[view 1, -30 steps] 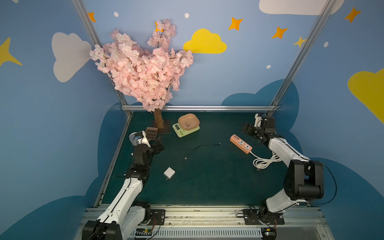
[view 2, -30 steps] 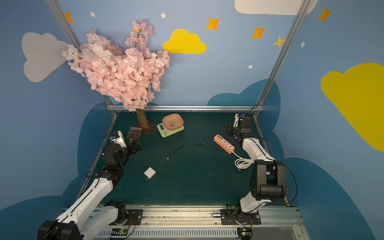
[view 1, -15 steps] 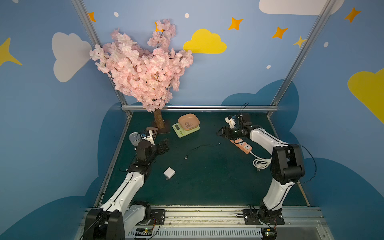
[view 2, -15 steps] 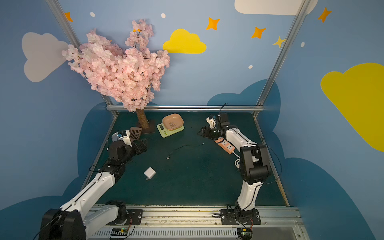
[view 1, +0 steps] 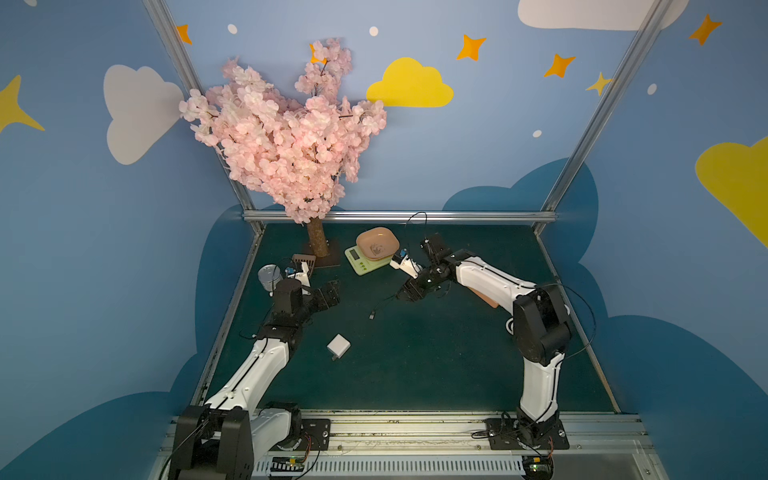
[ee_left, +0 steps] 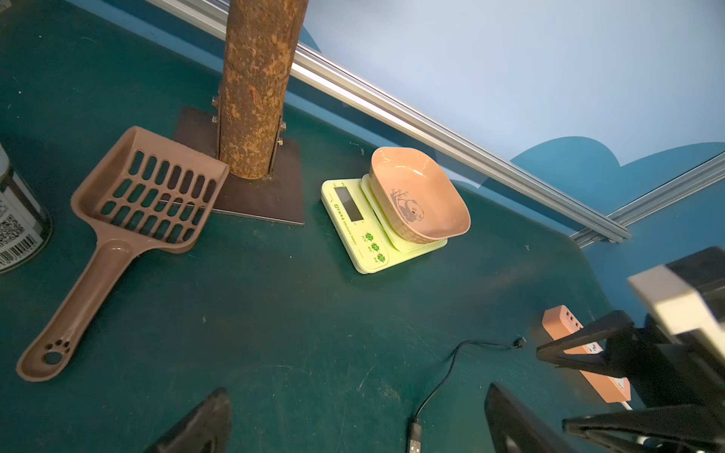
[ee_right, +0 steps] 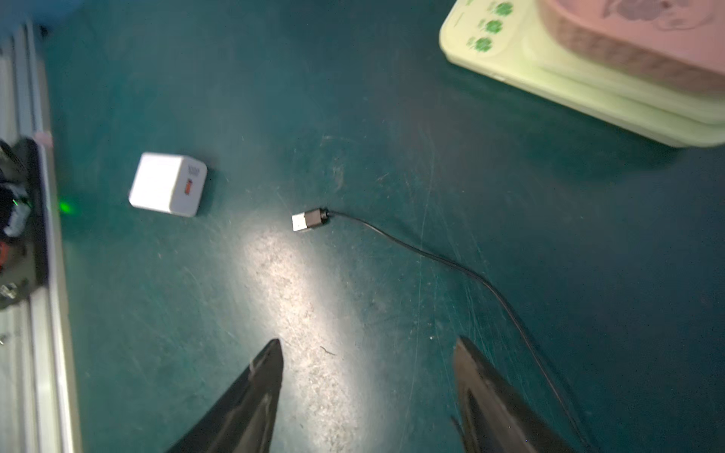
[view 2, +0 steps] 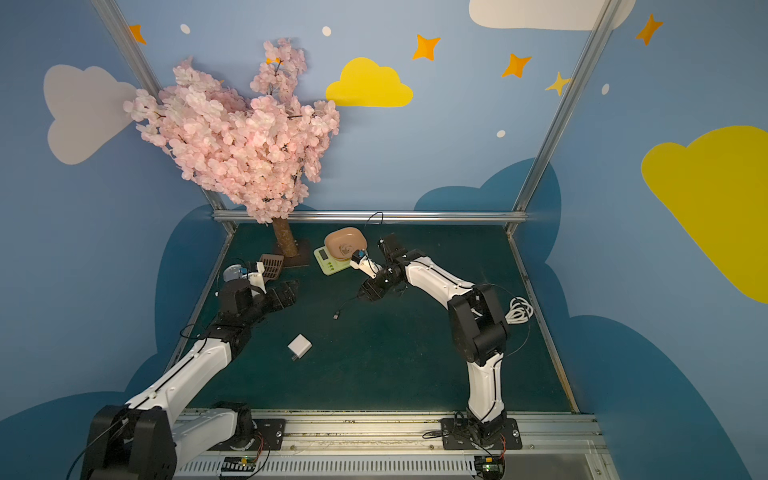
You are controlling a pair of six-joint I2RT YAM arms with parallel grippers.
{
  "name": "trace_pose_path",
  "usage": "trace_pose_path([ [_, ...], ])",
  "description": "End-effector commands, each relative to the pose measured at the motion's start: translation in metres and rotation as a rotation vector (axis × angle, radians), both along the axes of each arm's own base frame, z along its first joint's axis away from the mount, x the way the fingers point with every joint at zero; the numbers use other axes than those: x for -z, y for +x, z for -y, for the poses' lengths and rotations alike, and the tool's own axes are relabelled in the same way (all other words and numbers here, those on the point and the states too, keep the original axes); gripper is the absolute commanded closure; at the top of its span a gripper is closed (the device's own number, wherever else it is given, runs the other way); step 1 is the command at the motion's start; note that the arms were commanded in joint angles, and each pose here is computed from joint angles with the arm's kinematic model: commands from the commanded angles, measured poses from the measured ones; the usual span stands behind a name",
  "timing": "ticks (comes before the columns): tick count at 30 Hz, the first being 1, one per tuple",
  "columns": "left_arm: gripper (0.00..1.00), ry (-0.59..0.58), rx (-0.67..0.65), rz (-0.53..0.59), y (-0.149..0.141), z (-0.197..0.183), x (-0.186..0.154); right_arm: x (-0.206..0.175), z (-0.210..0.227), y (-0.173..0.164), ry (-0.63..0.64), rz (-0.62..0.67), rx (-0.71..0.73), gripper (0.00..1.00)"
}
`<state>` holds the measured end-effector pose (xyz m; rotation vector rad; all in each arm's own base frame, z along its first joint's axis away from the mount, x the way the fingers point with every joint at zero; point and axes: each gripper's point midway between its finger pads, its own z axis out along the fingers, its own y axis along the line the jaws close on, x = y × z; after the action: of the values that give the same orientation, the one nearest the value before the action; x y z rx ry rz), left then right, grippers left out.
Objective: Charge the electronic scale
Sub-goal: Pick up the charging cable from the center of the board.
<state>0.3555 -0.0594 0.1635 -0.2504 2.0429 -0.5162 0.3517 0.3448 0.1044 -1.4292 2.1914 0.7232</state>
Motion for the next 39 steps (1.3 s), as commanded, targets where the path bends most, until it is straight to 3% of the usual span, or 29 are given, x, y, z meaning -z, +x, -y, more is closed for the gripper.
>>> trace_pose_path([
  [1,0.00,-0.011,0.020,0.029,0.002,0.003,-0.016,0.011,-0.004,-0.001,-0.082,0.087,-0.149,0.31],
  [9,0.00,-0.024,0.029,0.046,-0.002,0.005,-0.023,0.038,-0.029,-0.001,-0.137,0.083,-0.286,0.32],
  [24,0.00,-0.056,0.042,0.045,0.000,0.009,-0.026,0.059,-0.052,0.005,-0.145,0.097,-0.372,0.39],
  [39,0.00,-0.062,0.037,0.020,0.005,0.008,-0.019,0.078,-0.064,0.007,-0.157,0.107,-0.394,0.57],
])
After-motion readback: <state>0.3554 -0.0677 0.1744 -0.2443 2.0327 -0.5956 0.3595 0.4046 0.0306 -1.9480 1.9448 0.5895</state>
